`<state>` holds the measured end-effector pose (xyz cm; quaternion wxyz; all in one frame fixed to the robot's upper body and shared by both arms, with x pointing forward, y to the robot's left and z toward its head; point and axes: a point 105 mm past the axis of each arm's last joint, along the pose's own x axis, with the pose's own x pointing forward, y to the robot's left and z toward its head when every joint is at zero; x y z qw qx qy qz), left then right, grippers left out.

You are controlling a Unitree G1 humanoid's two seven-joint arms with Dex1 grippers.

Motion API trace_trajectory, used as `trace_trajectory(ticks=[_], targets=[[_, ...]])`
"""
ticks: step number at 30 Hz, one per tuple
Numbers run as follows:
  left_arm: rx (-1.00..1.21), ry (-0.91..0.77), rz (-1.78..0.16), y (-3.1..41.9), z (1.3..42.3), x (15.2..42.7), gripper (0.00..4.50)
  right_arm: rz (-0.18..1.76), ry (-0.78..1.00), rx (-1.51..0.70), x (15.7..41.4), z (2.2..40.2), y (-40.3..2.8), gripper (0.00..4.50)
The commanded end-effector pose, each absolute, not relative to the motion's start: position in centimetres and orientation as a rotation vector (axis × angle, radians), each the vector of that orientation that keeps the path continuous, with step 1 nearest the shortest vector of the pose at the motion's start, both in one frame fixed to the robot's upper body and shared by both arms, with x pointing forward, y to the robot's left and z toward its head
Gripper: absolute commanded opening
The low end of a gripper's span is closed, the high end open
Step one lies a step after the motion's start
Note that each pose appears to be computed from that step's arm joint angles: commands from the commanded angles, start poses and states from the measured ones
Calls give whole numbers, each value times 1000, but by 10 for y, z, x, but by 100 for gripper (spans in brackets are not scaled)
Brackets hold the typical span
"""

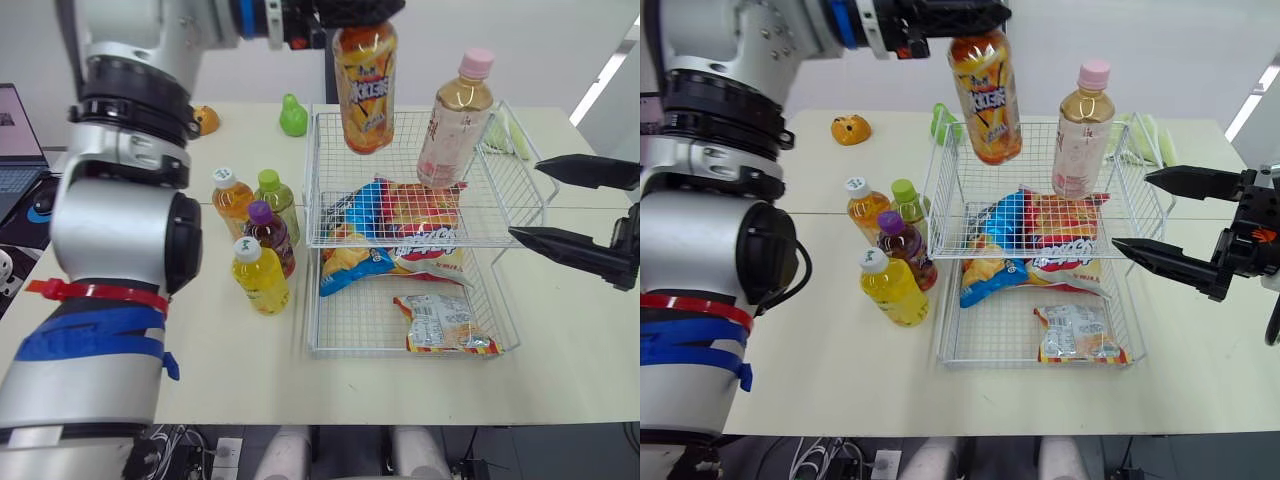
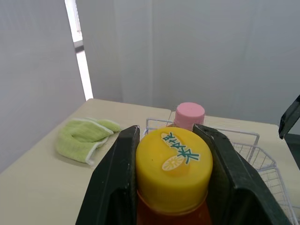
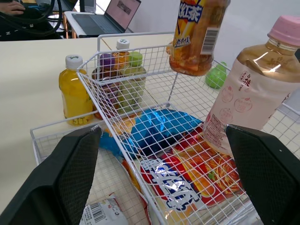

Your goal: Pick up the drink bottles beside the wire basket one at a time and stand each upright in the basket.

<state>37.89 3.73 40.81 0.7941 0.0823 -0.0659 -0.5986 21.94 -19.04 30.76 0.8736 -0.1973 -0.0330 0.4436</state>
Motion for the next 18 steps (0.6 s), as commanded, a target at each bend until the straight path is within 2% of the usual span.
trace_trajectory(ticks=[1,8,18], targets=[[224,-247,-1282,25,427,374,137,888,-116,-441,211,318,-193,450],[208,-178,-1329,-1,401,381,137,844,-119,-448,207,319,-198,450],[207,-158,-1340,-18,392,383,137,827,-122,-450,204,317,-199,450]])
